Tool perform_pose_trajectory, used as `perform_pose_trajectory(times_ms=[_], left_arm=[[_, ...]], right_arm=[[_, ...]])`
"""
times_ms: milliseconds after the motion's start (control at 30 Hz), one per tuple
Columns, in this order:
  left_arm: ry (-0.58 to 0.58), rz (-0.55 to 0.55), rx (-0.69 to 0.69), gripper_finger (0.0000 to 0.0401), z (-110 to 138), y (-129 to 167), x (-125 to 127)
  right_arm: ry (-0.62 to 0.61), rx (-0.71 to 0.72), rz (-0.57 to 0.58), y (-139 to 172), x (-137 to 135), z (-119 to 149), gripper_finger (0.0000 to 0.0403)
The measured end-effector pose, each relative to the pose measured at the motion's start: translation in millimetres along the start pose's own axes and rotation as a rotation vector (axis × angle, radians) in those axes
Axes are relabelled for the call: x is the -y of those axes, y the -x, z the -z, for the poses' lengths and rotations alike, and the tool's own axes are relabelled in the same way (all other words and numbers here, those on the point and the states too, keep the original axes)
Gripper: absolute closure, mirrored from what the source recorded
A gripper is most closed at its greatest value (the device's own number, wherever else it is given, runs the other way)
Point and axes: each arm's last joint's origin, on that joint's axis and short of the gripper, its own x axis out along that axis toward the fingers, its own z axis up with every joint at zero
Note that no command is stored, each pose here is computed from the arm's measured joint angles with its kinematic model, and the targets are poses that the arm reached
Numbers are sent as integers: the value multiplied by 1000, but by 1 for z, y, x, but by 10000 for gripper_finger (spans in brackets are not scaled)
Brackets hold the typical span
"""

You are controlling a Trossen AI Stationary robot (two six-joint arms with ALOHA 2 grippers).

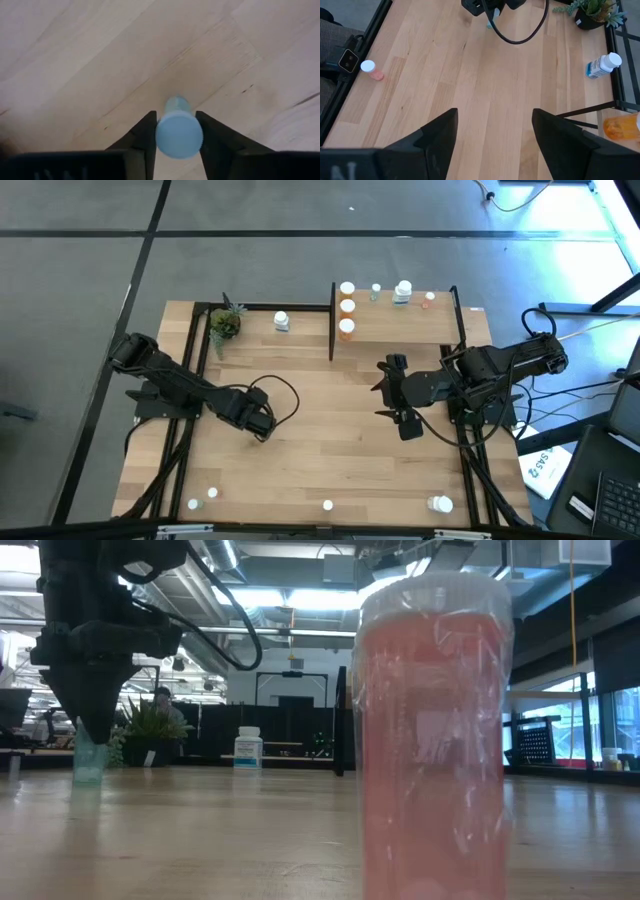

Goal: Pick and place medicine bottles onto shelf by color

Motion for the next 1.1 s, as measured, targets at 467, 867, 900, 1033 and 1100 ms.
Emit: perform_pose_trajectory(times_ms=[467, 867, 900, 1033, 1100], left_arm=[[-62, 74, 34, 300, -8, 18, 13], [-238, 228, 157, 301, -58, 70, 31], [-242, 228, 168, 301, -63, 72, 31], [-288, 219, 198, 301, -83, 77, 36], [-321, 229, 224, 301, -96, 82, 43]], right_arm=[[0, 0, 1, 0, 0, 0, 146], [4, -10, 2, 0, 0, 1, 146], [4, -11, 2, 0, 0, 1, 146], [8, -21, 3, 0, 0, 2, 146], [10, -24, 3, 0, 0, 2, 146]])
